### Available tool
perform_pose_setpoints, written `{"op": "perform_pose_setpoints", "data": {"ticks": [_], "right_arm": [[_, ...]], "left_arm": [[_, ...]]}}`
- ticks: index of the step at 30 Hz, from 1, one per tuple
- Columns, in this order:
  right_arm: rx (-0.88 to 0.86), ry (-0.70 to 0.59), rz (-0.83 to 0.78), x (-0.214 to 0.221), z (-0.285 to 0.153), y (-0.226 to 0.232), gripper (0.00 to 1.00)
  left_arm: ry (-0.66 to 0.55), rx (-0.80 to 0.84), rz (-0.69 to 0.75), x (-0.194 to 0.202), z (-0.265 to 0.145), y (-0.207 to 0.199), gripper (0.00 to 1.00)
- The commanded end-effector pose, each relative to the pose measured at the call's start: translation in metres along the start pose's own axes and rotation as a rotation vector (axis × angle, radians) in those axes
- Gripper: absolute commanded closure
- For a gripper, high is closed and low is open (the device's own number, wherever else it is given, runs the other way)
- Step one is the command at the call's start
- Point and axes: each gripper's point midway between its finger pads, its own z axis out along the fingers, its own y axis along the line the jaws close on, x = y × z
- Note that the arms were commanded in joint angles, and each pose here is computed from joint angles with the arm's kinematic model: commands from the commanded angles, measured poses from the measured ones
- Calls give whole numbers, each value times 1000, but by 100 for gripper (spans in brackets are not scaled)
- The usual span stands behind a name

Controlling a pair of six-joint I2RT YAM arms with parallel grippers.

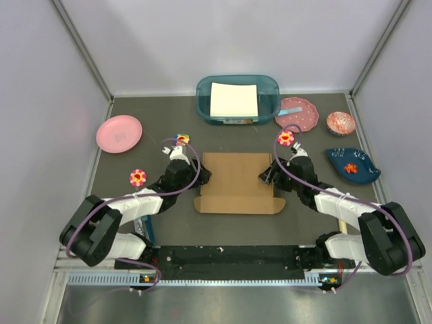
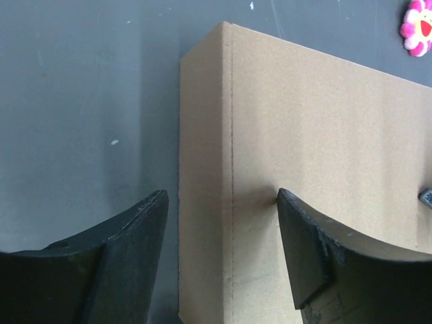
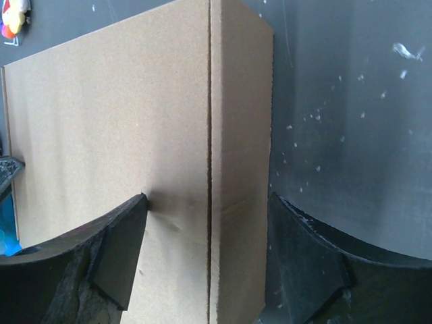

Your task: Fold the paper box

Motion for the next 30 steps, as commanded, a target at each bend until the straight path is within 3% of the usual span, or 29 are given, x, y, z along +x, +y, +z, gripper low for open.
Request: {"op": "perform_pose_setpoints", "data": {"ticks": [1,7,11,13,17,19,25,30], "right_arm": [[120,68,-11,17,-18,-24,25],[36,13,-61,-4,-40,2,17],[-29,95,-79,15,-42,8,17],[-49,138,-71,31,-43,4,19],[-57,176,-59,50,-43,-6,27],[-49,181,-58,55,-44,-10,27],[-37,61,-69,23,-59,1,17],[4,-53,-92,-9,-80,8,16]], "left_arm": [[5,-87,25,1,-18,19,27],[-56,-11,7,-23,-40,-4,21],[54,40,7,6,-42,-4,24],[105,87,1,22,-42,-6,27],[174,123,-4,52,-44,4,46],[183,112,-5,56,-43,8,48],[1,149,-27,8,-59,-11,34],[-164,93,-25,-42,-79,-18,30]]}}
